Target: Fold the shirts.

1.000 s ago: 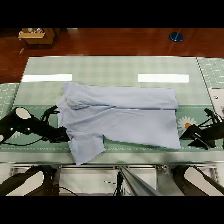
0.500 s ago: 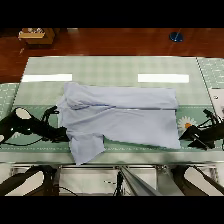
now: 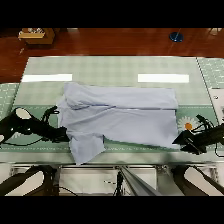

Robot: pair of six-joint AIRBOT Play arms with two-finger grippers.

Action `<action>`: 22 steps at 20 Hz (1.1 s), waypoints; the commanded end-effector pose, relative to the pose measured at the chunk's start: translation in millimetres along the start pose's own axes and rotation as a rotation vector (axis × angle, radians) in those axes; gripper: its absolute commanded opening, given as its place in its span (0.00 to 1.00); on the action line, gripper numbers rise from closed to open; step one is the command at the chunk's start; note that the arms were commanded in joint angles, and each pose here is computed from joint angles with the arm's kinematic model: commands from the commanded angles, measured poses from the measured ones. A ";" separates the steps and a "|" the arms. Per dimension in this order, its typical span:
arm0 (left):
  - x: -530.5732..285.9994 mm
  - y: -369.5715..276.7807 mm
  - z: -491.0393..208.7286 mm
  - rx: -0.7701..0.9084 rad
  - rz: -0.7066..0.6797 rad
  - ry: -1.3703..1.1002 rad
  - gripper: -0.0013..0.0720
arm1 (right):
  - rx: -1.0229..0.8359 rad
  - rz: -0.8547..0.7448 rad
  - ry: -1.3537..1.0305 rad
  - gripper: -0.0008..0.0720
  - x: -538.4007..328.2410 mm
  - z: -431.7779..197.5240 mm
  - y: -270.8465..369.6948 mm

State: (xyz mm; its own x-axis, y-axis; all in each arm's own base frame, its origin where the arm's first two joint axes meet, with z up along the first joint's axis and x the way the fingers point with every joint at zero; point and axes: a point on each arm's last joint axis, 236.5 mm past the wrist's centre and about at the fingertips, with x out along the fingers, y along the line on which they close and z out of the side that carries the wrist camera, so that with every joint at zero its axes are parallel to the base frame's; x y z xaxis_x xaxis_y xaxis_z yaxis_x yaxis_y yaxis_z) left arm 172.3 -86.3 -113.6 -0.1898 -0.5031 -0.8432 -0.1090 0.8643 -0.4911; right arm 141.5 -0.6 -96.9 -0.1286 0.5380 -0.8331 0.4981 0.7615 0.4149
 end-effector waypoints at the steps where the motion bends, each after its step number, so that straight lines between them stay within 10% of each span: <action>1: -0.4 -1.4 -0.8 0.001 -0.005 0.003 0.04 | 0.036 0.075 -0.051 0.83 9.8 10.0 13.8; 6: -0.4 -1.5 -0.9 0.001 -0.005 0.004 0.04 | 0.060 0.052 -0.047 0.79 14.7 11.5 5.7; 8: -0.4 -1.5 -0.8 0.004 -0.005 0.003 0.04 | 0.086 0.072 -0.093 0.34 13.7 22.6 9.8; 11: -0.5 -1.5 -0.7 0.005 -0.005 0.003 0.04 | 0.112 0.120 -0.146 0.04 11.0 35.9 20.2; 22: -118.8 -86.7 74.3 0.183 -0.097 -0.434 0.04 | -0.125 0.663 -0.363 0.04 -104.6 80.3 160.5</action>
State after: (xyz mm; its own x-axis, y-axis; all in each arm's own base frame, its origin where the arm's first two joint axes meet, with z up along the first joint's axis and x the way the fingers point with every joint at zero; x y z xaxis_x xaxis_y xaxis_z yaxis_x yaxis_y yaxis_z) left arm 244.2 -99.2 -30.1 0.0975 -0.5598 -0.8228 0.0366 0.8282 -0.5592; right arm 255.3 37.8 -26.1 0.2971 0.7417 -0.6013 0.3907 0.4802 0.7853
